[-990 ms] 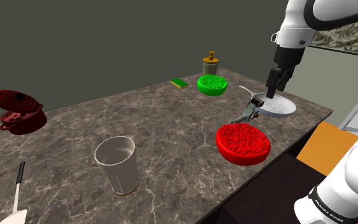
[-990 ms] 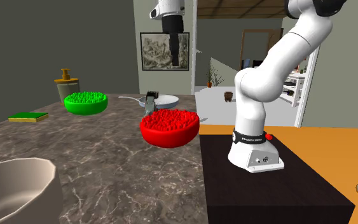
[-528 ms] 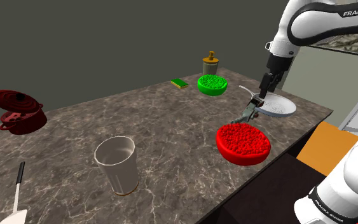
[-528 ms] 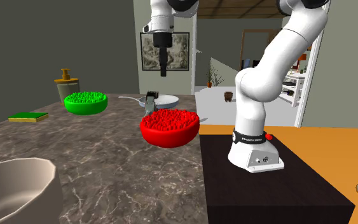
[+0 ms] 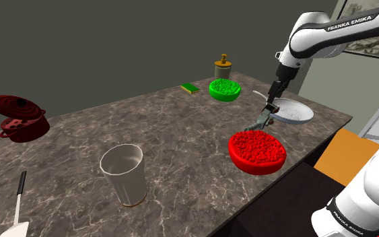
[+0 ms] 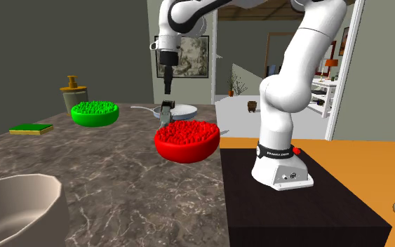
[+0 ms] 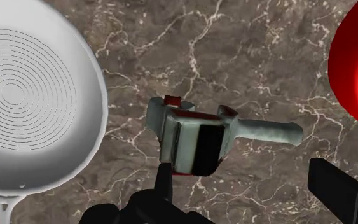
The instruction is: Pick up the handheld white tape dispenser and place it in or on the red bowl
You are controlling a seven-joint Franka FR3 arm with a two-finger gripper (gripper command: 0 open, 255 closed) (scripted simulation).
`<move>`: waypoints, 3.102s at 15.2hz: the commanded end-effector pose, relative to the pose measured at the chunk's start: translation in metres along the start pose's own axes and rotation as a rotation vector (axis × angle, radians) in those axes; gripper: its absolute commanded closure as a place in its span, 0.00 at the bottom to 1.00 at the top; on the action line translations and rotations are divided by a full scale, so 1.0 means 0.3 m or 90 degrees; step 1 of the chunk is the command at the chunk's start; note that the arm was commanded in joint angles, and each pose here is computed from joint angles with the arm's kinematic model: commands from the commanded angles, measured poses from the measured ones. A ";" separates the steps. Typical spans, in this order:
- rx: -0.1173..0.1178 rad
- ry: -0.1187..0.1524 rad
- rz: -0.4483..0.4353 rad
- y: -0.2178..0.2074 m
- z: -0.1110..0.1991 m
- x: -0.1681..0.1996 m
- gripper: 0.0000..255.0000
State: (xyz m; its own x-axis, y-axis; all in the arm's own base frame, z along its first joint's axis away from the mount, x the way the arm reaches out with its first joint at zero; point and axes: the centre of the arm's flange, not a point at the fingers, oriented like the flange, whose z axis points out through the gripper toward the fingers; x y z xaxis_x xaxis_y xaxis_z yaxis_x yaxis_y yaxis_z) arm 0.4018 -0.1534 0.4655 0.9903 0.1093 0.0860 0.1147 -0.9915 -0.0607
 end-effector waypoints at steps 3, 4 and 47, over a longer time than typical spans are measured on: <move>0.003 0.017 -0.009 0.102 0.063 0.051 0.00; 0.003 0.017 -0.009 0.102 0.081 0.052 0.00; 0.003 0.017 -0.009 0.080 -0.171 0.084 1.00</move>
State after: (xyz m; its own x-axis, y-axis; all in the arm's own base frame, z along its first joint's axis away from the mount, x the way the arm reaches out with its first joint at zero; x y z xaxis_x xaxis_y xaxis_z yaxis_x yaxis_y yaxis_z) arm 0.4259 -0.1773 0.5123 0.9862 0.1212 0.1127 0.1289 -0.9896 -0.0640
